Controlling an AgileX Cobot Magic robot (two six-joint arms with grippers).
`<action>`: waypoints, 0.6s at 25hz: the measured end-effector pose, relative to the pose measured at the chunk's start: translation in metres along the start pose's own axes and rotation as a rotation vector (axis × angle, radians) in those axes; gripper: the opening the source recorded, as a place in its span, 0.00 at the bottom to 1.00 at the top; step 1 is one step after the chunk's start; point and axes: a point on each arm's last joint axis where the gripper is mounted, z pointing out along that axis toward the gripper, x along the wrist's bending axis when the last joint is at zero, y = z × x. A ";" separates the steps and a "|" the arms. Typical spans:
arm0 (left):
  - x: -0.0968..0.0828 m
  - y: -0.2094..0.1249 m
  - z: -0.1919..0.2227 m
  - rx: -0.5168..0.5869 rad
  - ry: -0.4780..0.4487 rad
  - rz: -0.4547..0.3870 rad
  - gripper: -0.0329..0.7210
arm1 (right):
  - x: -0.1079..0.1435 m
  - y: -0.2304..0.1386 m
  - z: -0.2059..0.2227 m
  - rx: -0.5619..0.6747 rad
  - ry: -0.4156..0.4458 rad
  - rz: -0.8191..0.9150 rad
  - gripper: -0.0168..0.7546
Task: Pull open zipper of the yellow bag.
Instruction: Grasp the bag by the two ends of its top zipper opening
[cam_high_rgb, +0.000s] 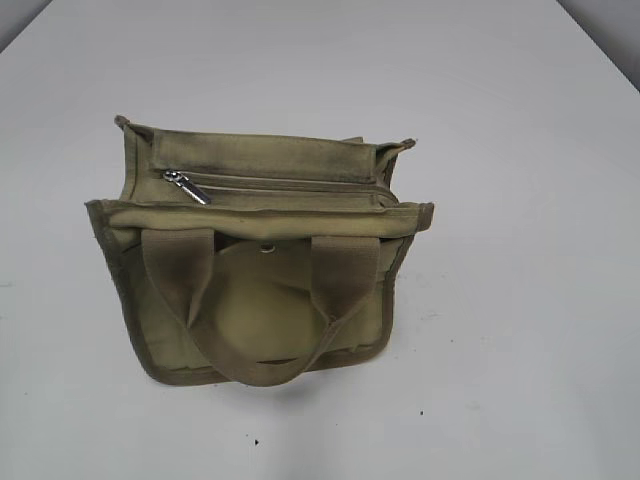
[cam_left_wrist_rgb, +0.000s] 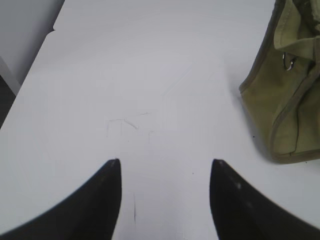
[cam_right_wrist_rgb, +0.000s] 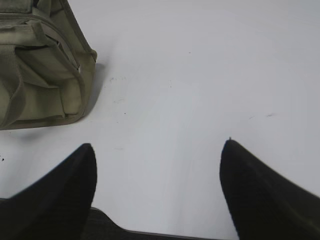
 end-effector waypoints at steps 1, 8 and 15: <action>0.000 0.000 0.000 0.000 0.000 0.000 0.62 | 0.000 0.000 0.000 0.000 0.000 0.000 0.79; 0.000 0.000 0.000 0.000 0.000 0.000 0.62 | 0.000 0.000 0.000 -0.001 0.000 0.000 0.79; 0.000 0.000 0.000 0.000 0.000 0.000 0.62 | 0.000 0.000 0.000 0.000 0.000 0.000 0.79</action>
